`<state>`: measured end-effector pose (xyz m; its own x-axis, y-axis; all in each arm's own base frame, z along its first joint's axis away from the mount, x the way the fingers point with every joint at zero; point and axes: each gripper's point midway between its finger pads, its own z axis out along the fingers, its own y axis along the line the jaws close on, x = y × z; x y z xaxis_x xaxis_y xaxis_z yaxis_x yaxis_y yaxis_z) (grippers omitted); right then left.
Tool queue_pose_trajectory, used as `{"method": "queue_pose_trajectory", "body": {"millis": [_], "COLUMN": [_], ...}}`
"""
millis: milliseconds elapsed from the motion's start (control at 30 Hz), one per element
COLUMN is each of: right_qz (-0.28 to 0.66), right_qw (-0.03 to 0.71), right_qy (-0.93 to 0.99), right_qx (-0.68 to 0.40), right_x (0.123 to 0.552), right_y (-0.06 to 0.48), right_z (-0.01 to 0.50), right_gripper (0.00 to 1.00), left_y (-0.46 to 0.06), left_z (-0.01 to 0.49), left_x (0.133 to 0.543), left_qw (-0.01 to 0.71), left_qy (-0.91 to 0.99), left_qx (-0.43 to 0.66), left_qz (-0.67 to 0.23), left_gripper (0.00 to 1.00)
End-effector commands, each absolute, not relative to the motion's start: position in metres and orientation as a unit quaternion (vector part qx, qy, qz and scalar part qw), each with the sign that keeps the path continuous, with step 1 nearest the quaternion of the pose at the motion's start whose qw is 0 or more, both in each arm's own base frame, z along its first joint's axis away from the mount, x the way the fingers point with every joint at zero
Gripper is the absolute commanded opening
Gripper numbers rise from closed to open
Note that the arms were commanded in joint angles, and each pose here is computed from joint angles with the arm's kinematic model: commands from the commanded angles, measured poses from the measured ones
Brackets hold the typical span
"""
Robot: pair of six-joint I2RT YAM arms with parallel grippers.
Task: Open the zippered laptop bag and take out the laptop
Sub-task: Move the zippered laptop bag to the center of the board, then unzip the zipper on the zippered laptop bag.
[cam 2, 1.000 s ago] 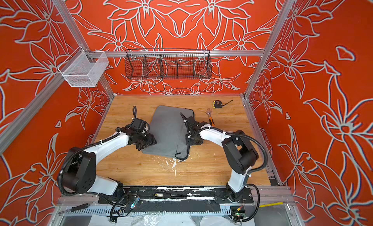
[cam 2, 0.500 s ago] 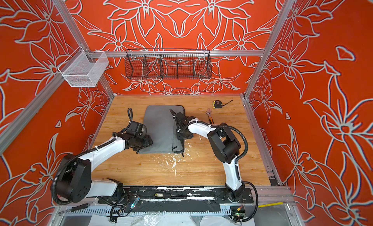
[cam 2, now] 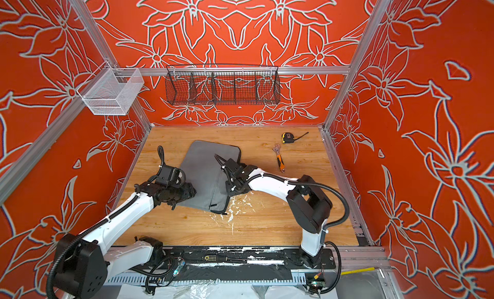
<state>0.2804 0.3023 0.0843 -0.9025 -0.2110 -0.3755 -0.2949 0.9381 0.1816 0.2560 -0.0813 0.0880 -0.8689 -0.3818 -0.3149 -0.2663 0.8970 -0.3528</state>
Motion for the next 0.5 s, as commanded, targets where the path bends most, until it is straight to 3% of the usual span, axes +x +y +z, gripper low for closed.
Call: {"method": "queue_pose_trajectory", "body": {"millis": [0, 133, 467], "right_qz": [0.078, 0.095, 0.139], "right_qw": [0.198, 0.208, 0.176], "right_qy": [0.969, 0.965, 0.951], "right_qx": [-0.124, -0.130, -0.211], "right_x": [0.264, 0.233, 0.158], "right_y": [0.281, 0.288, 0.374], "right_z": [0.095, 0.096, 0.065], "right_gripper": [0.48, 0.48, 0.48], "left_y": [-0.089, -0.102, -0.142], "left_z": [0.082, 0.083, 0.091], "left_x": [0.241, 0.242, 0.259], "left_qw": [0.158, 0.154, 0.151], "left_qy": [0.956, 0.946, 0.942], "left_qx": [-0.179, -0.192, -0.168], "left_qz": [-0.171, -0.212, -0.250], "left_gripper": [0.71, 0.70, 0.70]}}
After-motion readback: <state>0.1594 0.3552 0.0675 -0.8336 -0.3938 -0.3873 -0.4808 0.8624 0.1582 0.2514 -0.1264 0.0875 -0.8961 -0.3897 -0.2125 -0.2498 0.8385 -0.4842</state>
